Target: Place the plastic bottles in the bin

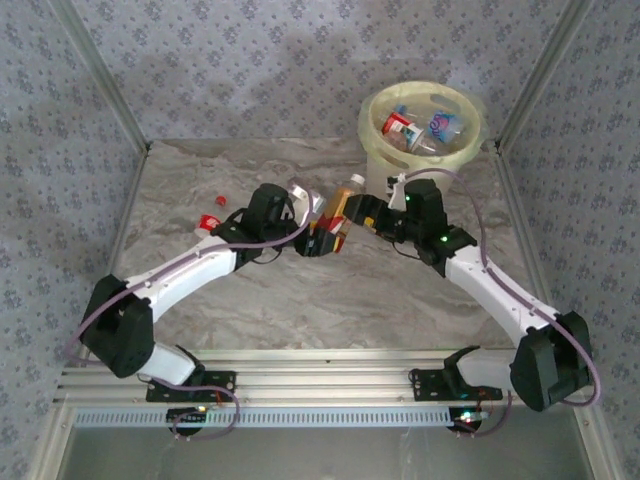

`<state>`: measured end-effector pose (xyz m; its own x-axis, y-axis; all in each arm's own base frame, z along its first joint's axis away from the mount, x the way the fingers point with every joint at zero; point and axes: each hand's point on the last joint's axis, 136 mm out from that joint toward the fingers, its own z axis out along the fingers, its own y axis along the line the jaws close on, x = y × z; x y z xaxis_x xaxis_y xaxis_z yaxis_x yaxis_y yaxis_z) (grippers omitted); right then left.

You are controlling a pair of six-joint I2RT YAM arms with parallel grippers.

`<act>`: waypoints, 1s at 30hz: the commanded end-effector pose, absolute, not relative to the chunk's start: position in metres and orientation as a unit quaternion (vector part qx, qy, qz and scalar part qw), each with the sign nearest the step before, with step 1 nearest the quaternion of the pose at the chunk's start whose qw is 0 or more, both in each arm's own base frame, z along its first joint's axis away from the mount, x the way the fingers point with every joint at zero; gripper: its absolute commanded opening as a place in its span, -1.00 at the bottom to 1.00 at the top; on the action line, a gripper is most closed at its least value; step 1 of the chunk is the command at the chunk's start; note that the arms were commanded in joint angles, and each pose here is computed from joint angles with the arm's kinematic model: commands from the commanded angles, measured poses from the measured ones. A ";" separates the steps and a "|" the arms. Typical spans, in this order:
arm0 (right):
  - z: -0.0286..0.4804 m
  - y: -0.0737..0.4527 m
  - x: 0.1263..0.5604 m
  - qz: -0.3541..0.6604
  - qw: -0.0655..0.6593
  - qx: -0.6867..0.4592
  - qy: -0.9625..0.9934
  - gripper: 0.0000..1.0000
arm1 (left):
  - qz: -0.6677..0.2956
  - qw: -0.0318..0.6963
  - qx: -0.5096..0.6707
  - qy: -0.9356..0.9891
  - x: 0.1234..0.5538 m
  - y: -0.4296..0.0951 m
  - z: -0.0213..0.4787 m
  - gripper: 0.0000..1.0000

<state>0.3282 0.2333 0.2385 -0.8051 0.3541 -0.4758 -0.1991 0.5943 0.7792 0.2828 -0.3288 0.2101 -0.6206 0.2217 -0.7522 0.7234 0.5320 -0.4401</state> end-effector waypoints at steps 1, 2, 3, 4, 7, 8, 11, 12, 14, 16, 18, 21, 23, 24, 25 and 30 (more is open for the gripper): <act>0.255 0.244 0.330 0.466 0.314 0.027 0.827 0.82 | -0.404 0.327 0.302 0.799 0.270 -0.336 0.219 0.26; 0.255 0.245 0.330 0.466 0.315 0.026 0.827 0.80 | -0.405 0.325 0.304 0.799 0.266 -0.337 0.218 0.27; 0.255 0.246 0.330 0.465 0.315 0.024 0.827 0.78 | -0.406 0.324 0.307 0.798 0.264 -0.338 0.218 0.27; 0.256 0.246 0.329 0.465 0.317 0.023 0.826 0.75 | -0.406 0.322 0.310 0.797 0.261 -0.340 0.217 0.27; 0.256 0.246 0.329 0.464 0.317 0.021 0.827 0.58 | -0.406 0.321 0.315 0.795 0.255 -0.345 0.217 0.27; 0.257 0.246 0.329 0.463 0.318 0.021 0.827 0.52 | -0.406 0.322 0.316 0.795 0.254 -0.346 0.217 0.27; 0.257 0.244 0.328 0.459 0.319 0.021 0.829 0.39 | -0.404 0.323 0.319 0.794 0.252 -0.349 0.218 0.27; 0.258 0.244 0.328 0.459 0.320 0.020 0.829 0.35 | -0.404 0.323 0.320 0.794 0.251 -0.350 0.218 0.28; 0.258 0.242 0.328 0.455 0.323 0.020 0.830 0.27 | -0.405 0.325 0.322 0.792 0.250 -0.351 0.219 0.28; 0.260 0.240 0.327 0.452 0.327 0.020 0.830 0.23 | -0.406 0.325 0.323 0.791 0.250 -0.353 0.220 0.33; 0.261 0.238 0.327 0.448 0.330 0.017 0.831 0.21 | -0.408 0.324 0.321 0.791 0.249 -0.353 0.221 0.50; 0.265 0.233 0.324 0.434 0.340 0.005 0.834 0.20 | -0.414 0.333 0.314 0.787 0.250 -0.353 0.230 0.88; 0.272 0.225 0.322 0.419 0.352 -0.007 0.837 0.20 | -0.419 0.341 0.312 0.781 0.250 -0.352 0.238 0.99; 0.278 0.220 0.320 0.411 0.362 -0.017 0.837 0.20 | -0.426 0.347 0.310 0.776 0.249 -0.352 0.245 0.99; 0.284 0.216 0.319 0.404 0.370 -0.023 0.836 0.20 | -0.434 0.352 0.308 0.770 0.248 -0.353 0.251 0.99; 0.328 0.190 0.309 0.352 0.436 -0.079 0.825 0.20 | -0.475 0.398 0.295 0.727 0.244 -0.352 0.292 0.99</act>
<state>0.3181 0.2063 0.2924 -0.7081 0.2518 -0.6597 -0.3473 0.6892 0.6359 0.2502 -0.3492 0.2484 -0.5729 0.1537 -0.8051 0.7655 0.4514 -0.4585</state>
